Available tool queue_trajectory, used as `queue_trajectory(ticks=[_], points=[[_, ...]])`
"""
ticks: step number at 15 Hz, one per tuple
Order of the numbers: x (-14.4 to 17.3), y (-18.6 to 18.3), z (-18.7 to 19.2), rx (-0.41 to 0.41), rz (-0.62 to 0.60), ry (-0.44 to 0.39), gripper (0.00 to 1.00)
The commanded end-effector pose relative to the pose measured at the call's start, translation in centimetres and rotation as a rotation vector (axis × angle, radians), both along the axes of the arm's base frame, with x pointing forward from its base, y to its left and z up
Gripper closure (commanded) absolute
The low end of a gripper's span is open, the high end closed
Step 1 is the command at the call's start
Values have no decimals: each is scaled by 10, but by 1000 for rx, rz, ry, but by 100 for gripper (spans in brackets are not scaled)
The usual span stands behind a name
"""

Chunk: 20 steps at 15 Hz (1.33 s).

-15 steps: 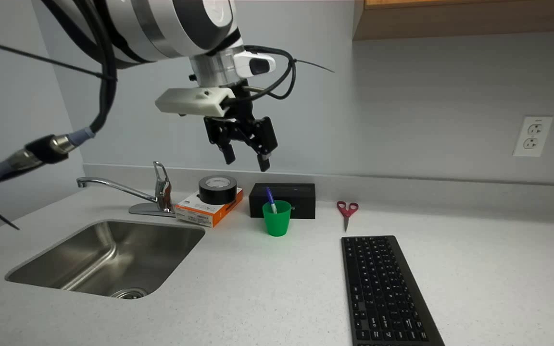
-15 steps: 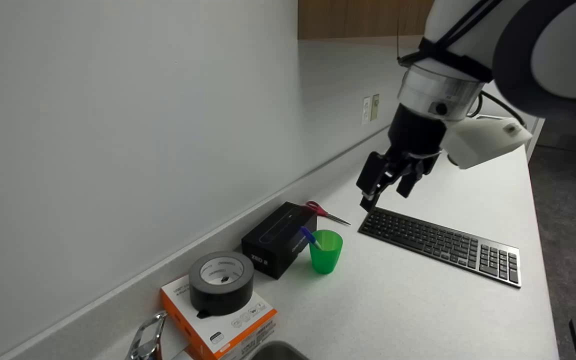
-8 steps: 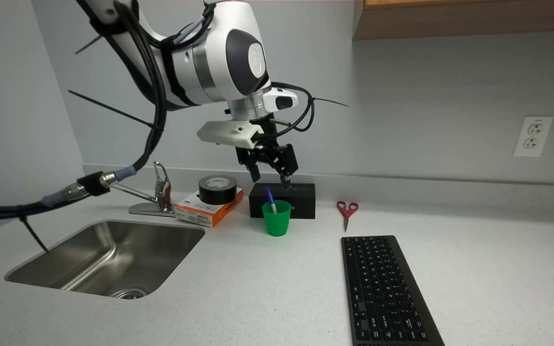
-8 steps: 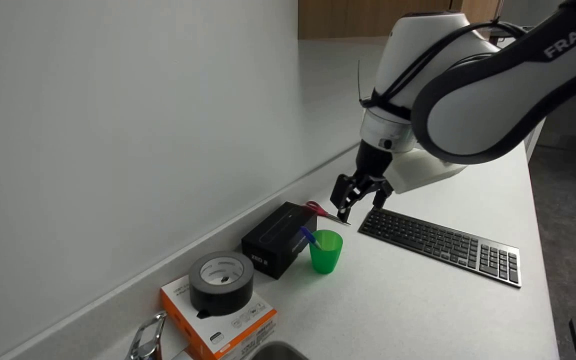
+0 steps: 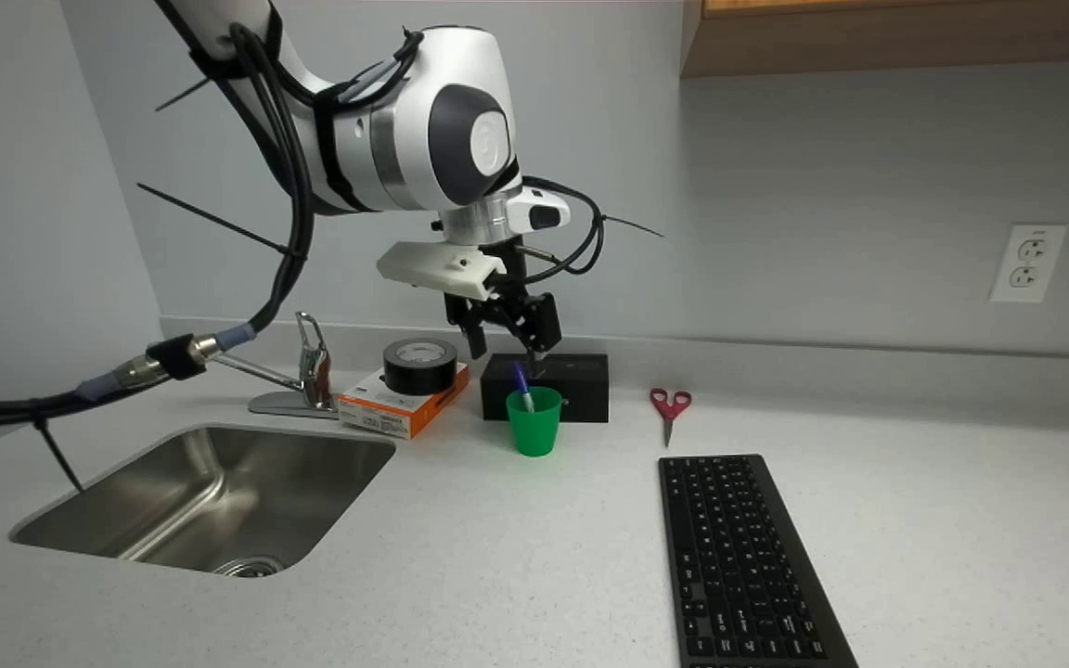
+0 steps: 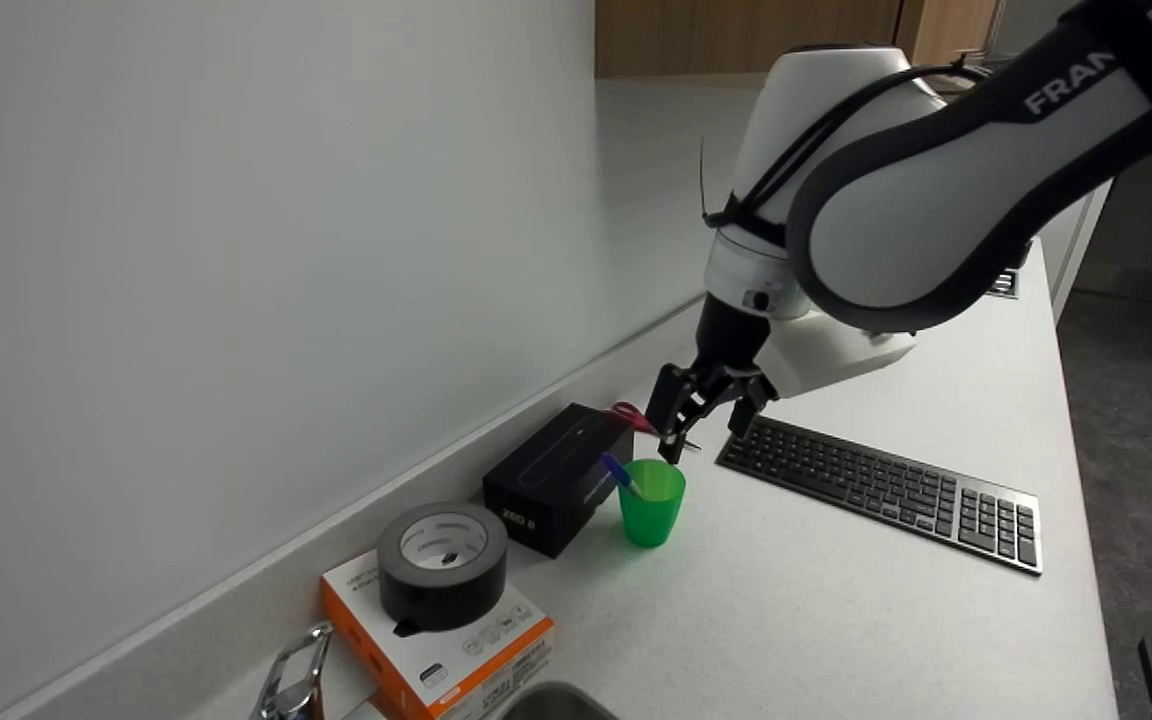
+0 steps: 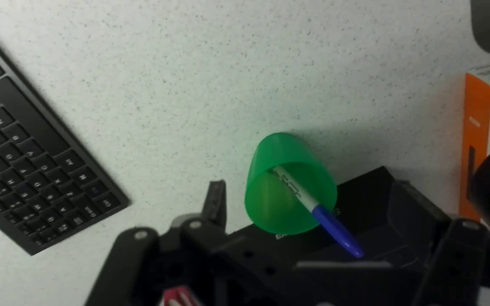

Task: Remove the pen from the green cup

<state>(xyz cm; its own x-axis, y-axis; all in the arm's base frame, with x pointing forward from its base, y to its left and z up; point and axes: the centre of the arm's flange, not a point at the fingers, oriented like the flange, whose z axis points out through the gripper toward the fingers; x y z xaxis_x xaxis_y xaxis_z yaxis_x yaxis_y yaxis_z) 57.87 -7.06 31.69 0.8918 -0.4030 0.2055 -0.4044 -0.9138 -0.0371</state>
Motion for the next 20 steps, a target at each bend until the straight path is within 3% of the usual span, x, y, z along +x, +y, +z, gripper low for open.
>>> queue_trajectory(ticks=[1,6,14,16,20], points=[[28,8,-23,44,12,1,0],[50,20,-45,39,17,-46,0],[83,30,-54,13,8,-186,0],[70,27,-51,7,32,-152,0],[74,24,-52,-4,24,-165,0]])
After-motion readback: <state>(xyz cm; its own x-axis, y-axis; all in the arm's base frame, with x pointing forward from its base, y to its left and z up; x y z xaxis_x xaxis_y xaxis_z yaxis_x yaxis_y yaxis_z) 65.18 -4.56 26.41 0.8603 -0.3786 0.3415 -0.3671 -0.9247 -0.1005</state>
